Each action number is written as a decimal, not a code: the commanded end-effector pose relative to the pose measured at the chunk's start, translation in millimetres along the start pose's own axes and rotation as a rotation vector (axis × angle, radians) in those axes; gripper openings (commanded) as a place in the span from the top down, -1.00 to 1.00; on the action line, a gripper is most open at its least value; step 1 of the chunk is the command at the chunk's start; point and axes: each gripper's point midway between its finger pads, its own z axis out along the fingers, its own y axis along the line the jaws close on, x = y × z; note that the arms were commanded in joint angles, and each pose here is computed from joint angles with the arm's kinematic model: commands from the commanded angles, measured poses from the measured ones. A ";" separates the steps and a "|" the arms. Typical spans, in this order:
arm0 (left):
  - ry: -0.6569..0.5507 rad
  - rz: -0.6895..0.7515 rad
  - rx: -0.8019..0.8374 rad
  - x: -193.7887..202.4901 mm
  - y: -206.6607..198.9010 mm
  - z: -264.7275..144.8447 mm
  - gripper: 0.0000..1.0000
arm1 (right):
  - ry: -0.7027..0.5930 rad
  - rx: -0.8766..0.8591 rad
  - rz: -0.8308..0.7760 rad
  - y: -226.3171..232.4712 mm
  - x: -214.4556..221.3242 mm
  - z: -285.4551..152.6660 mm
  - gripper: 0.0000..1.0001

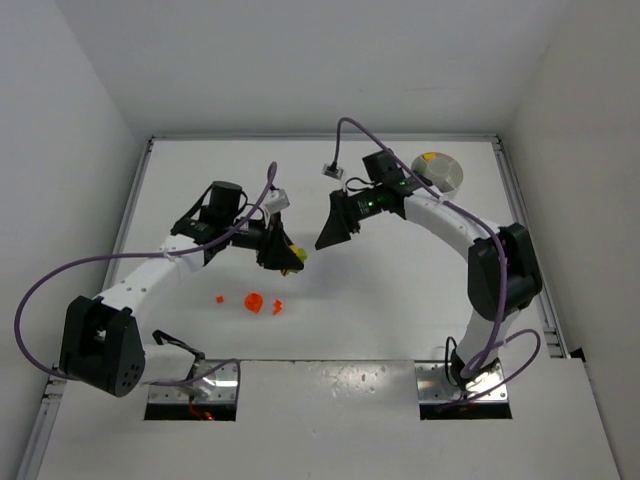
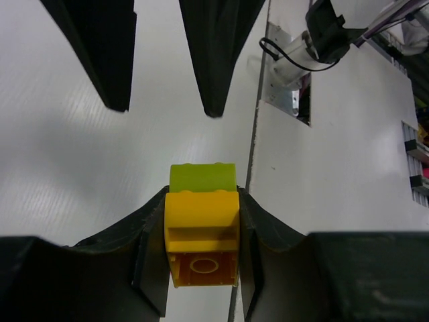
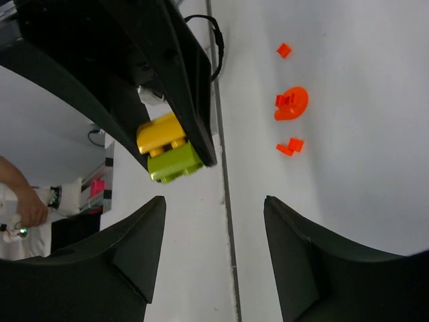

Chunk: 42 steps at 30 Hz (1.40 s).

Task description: Sort the legos into containers by color

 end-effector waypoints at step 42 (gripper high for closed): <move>-0.029 -0.013 0.147 8.5 -18.1 -3.5 -0.13 | 0.089 -0.128 -0.273 56.1 2.7 43.1 0.79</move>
